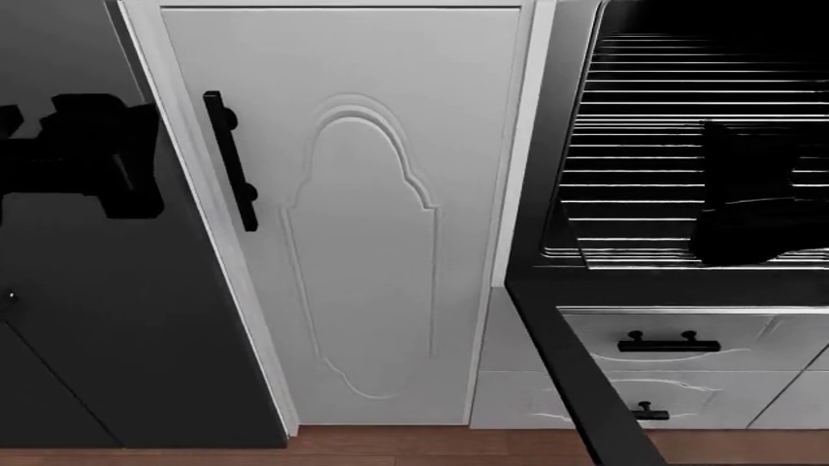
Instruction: Fully slide the bottom oven rack out.
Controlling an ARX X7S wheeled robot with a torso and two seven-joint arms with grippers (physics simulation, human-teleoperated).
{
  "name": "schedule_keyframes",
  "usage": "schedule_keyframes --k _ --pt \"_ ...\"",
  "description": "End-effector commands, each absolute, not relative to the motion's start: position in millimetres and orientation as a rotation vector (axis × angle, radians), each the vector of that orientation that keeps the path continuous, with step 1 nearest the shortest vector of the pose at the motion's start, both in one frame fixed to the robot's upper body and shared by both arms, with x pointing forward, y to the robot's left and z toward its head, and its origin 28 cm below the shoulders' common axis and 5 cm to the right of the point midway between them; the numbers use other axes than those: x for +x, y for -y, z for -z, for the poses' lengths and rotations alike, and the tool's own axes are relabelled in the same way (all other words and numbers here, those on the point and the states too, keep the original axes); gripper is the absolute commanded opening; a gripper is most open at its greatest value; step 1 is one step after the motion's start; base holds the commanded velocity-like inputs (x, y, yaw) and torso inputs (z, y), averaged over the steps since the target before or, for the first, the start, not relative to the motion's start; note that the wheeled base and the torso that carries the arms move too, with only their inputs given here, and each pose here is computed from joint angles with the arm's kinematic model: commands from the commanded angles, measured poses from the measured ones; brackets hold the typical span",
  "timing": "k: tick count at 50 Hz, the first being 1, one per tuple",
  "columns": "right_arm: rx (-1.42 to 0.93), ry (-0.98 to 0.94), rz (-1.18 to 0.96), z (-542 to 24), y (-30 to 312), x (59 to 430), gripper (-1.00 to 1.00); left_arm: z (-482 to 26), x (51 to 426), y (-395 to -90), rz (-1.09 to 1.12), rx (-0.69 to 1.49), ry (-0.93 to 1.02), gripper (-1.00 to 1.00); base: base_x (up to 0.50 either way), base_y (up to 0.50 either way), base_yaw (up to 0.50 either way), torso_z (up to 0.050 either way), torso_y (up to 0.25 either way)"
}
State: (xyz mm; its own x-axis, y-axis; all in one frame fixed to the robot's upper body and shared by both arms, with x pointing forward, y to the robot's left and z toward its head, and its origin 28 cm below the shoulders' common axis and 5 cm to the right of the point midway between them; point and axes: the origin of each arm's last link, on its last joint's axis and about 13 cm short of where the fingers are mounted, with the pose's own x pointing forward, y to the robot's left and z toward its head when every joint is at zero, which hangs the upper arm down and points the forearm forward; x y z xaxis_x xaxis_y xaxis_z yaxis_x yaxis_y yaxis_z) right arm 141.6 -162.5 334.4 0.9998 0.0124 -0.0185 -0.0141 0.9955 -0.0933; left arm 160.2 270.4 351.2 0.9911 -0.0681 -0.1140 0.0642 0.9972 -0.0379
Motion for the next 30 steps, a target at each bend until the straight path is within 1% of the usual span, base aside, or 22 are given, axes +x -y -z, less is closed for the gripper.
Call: schedule_keyframes --k 1,7,30 --pt "-0.028 -0.110 0.031 -356.8 170.9 127.6 1.00 -370.9 154.3 -276.1 0.063 -0.045 -0.133 1.00 0.00 -0.50 0.00 0.000 0.000" --pt "-0.005 -0.151 0.060 -361.9 174.2 123.3 1.00 -375.5 150.2 -273.3 0.069 -0.039 -0.134 1.00 0.00 -0.50 0.00 0.000 0.000" --pt "0.010 -0.181 0.094 -354.3 180.4 122.3 1.00 -374.6 152.8 -270.1 0.087 -0.046 -0.128 1.00 0.00 -0.50 0.00 0.000 0.000"
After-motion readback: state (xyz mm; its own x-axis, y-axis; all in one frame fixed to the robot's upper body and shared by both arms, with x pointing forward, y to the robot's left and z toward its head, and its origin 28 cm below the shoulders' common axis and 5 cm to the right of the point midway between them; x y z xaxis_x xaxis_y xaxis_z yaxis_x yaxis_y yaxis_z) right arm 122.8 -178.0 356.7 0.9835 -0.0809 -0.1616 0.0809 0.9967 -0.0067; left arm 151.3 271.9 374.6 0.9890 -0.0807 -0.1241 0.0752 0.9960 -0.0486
